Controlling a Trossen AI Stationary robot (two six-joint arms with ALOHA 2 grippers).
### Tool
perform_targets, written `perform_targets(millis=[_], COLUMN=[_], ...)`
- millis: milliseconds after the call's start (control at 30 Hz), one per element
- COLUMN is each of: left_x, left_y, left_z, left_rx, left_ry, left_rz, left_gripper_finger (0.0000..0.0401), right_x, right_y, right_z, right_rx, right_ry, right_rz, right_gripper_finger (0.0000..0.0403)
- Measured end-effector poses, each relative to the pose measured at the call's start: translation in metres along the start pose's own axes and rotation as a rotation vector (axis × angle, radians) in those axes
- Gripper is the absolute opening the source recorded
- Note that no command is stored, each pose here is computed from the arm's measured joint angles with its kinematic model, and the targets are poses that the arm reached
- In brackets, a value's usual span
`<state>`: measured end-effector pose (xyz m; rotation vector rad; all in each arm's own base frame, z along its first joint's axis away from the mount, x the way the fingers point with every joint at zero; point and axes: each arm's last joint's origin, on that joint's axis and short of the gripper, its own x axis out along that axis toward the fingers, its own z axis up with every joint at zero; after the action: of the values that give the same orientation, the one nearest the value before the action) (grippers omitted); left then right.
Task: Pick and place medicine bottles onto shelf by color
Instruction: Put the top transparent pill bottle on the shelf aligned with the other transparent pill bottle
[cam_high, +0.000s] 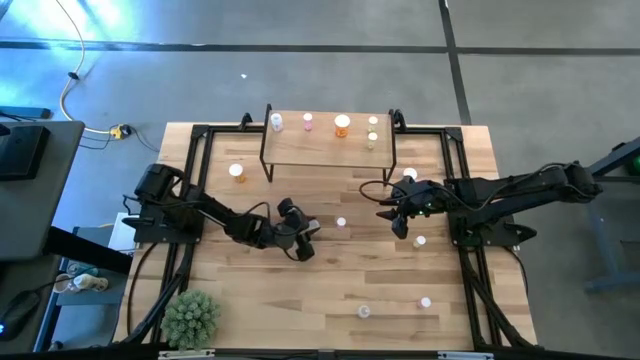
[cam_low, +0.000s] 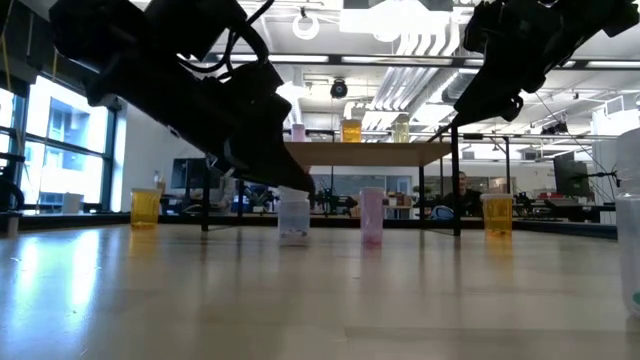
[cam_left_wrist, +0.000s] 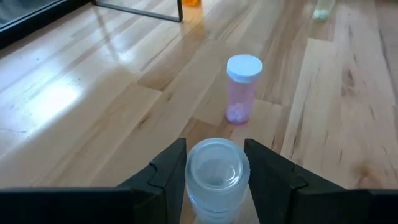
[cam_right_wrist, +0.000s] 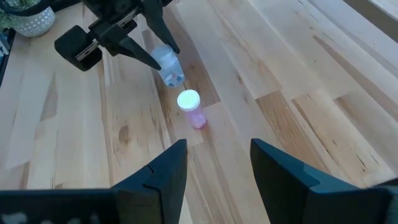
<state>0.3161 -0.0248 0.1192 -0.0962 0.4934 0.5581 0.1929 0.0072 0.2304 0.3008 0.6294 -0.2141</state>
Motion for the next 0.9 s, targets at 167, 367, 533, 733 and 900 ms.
perform_targets(millis=[167, 367, 533, 733, 900], left_x=[-0.003, -0.013, -0.028, -0.053, -0.08], left_y=[0.001, 0.005, 0.019, 0.037, 0.055], left_z=[0.005, 0.02, 0.041, 0.076, 0.1], left_rx=[-0.017, -0.013, -0.011, -0.046, -0.043], left_ry=[-0.021, -0.069, -0.112, -0.219, -0.306], left_rz=[0.018, 0.045, 0.105, 0.082, 0.133], left_gripper_finger=[0.013, 0.013, 0.013, 0.013, 0.013], right_x=[0.0, 0.0, 0.0, 0.0, 0.0], right_y=[0.0, 0.0, 0.0, 0.0, 0.0], right_z=[0.0, 0.0, 0.0, 0.0, 0.0], right_rx=[0.0, 0.0, 0.0, 0.0, 0.0], right_ry=[0.001, 0.002, 0.005, 0.005, 0.006], right_rz=[0.0, -0.001, 0.003, 0.002, 0.002], right_gripper_finger=[0.0167, 0.0167, 0.0167, 0.0167, 0.0167])
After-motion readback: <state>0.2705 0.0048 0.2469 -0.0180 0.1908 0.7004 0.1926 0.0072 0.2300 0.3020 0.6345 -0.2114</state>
